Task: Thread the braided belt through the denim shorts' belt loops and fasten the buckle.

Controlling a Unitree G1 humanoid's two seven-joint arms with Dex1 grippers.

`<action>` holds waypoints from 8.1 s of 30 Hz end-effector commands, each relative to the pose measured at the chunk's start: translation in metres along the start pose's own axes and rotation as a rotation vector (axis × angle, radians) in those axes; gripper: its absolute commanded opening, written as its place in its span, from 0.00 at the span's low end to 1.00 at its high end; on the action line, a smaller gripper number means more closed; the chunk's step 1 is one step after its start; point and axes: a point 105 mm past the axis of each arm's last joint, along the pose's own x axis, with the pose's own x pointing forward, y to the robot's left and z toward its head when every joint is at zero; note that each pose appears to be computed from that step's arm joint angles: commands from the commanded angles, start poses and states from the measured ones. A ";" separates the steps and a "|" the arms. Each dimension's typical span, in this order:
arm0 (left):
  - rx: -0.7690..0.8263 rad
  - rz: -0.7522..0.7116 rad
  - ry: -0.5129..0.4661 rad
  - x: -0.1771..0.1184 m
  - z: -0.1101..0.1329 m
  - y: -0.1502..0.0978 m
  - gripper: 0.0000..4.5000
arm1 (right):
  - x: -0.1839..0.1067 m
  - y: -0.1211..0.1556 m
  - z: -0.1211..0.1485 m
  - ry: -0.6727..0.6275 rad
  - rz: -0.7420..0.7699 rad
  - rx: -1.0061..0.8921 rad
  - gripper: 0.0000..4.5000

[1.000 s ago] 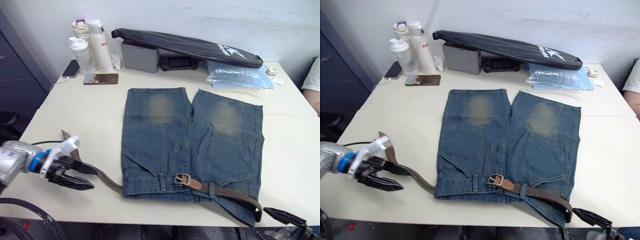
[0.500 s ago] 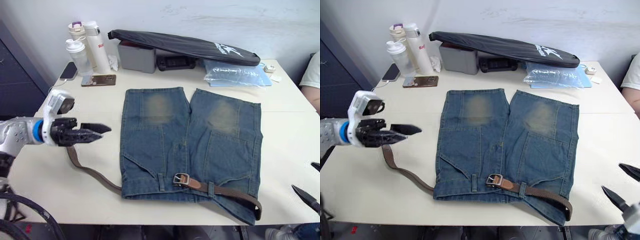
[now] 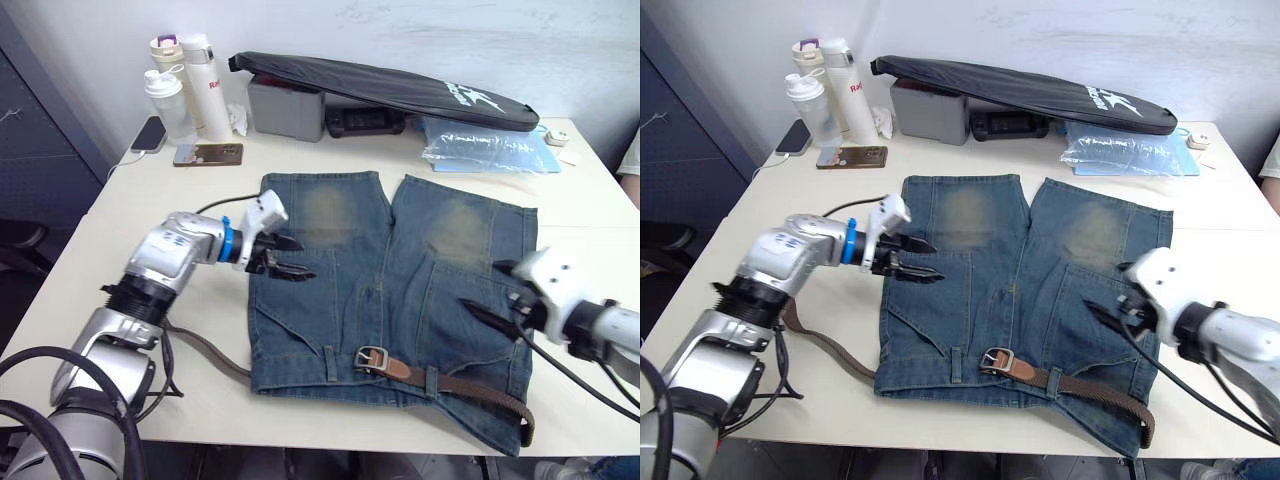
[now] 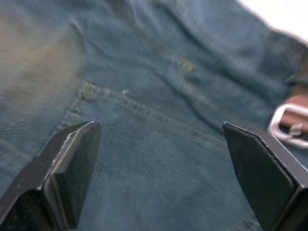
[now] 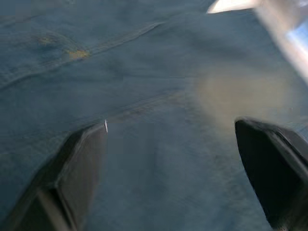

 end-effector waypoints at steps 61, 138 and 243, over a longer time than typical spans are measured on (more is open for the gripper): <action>0.009 0.328 0.185 0.000 -0.032 0.068 0.00 | 0.053 -0.072 -0.008 0.233 -0.113 0.198 0.90; -0.302 0.055 -0.270 -0.183 -0.015 -0.042 1.00 | 0.002 0.089 0.118 -0.218 0.754 -0.233 0.99; 0.749 0.285 0.054 -0.018 0.022 -0.033 0.02 | 0.057 0.095 0.137 -0.290 0.366 -0.739 1.00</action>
